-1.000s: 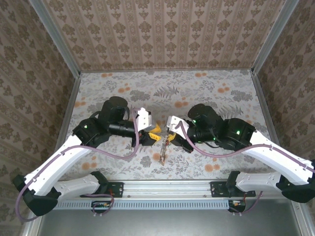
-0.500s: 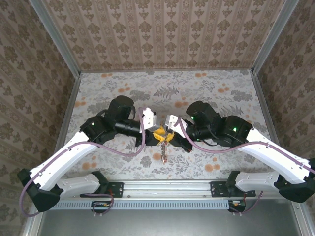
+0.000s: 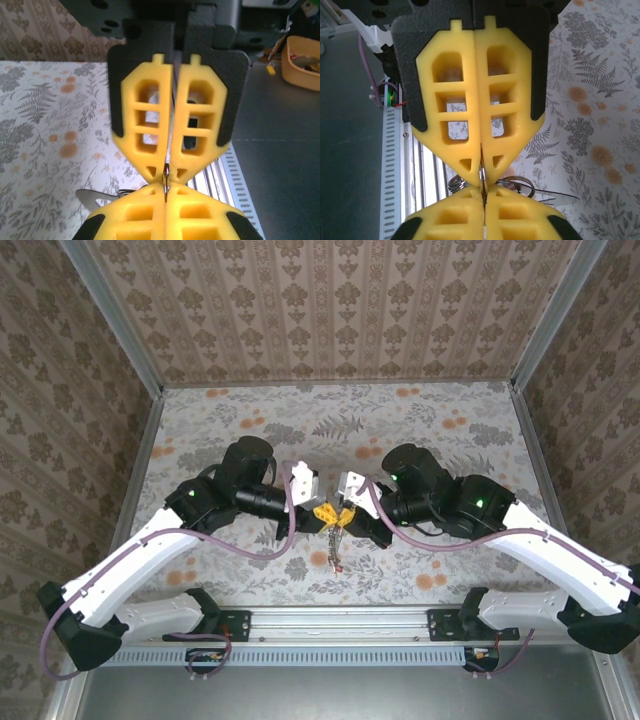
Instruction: Put the keys on the keyring
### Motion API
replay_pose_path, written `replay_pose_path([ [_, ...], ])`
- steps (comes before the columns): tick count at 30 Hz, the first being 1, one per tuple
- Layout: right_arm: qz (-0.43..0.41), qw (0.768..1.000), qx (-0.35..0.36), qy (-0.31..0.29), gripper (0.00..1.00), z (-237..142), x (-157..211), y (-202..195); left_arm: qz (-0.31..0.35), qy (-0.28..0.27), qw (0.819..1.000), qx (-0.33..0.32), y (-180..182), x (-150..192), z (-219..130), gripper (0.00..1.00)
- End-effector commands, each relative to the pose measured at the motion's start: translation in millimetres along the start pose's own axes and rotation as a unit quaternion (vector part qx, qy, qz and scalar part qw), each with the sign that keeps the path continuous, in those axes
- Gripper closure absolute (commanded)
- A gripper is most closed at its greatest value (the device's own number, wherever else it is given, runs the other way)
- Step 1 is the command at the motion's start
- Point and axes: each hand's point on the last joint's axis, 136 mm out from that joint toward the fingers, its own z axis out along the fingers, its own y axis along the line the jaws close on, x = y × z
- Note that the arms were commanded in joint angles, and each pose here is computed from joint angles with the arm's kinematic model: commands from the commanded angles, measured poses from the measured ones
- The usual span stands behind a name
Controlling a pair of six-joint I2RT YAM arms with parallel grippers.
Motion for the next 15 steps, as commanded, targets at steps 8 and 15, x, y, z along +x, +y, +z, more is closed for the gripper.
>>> replay_pose_path([
  [8,-0.016,0.995,-0.004,-0.096,0.83,-13.8,-23.3,7.9,0.032,-0.126,0.991,0.034,-17.3,-48.4,-11.1,1.00],
  [15,-0.029,0.989,0.006,-0.143,0.82,-25.8,-33.3,9.7,0.036,-0.161,0.985,0.041,-24.5,-57.7,-17.7,1.00],
])
